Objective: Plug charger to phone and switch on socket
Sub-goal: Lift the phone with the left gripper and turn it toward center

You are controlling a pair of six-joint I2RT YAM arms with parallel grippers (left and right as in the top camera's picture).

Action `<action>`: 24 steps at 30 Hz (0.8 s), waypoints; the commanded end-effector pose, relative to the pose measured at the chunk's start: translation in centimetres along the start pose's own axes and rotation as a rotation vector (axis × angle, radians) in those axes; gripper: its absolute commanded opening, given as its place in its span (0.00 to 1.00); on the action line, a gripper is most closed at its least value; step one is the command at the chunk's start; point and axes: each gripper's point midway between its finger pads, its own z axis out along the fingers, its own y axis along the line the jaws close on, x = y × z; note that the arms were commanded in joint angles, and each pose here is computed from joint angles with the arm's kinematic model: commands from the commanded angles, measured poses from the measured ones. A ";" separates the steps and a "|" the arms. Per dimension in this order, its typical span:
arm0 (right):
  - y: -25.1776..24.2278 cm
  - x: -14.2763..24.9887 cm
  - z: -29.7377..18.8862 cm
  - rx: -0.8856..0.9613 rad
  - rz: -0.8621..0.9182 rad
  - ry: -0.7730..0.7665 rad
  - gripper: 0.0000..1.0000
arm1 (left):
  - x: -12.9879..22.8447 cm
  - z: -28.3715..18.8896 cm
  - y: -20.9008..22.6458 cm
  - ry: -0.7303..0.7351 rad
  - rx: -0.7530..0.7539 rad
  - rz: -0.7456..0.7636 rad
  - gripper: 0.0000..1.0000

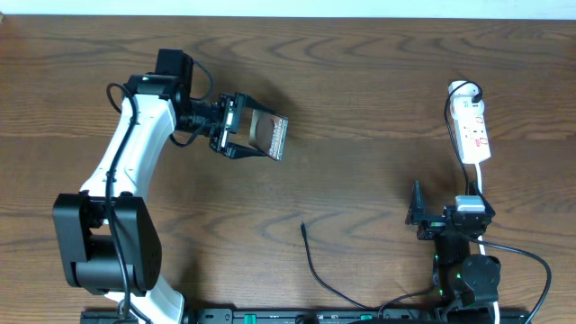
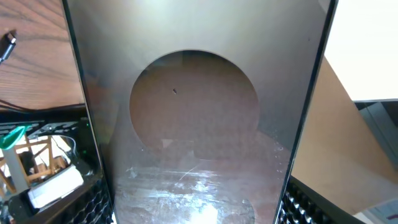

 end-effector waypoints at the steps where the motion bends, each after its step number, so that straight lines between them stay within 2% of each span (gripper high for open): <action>1: -0.2 0.0 0.0 0.010 -0.005 0.000 0.99 | 1.3 -1.3 -1.5 0.043 0.059 0.038 0.07; 16: -0.2 0.0 0.0 0.010 -0.005 0.000 0.99 | 1.0 -1.7 -1.6 0.035 0.071 0.057 0.07; 21: -0.2 0.0 0.0 0.010 -0.005 0.000 0.99 | 2.6 -1.9 -2.2 0.128 0.117 0.108 0.07; 24: -0.2 0.0 0.0 0.010 -0.005 0.000 0.99 | 2.5 -2.0 -2.2 0.122 0.118 0.109 0.08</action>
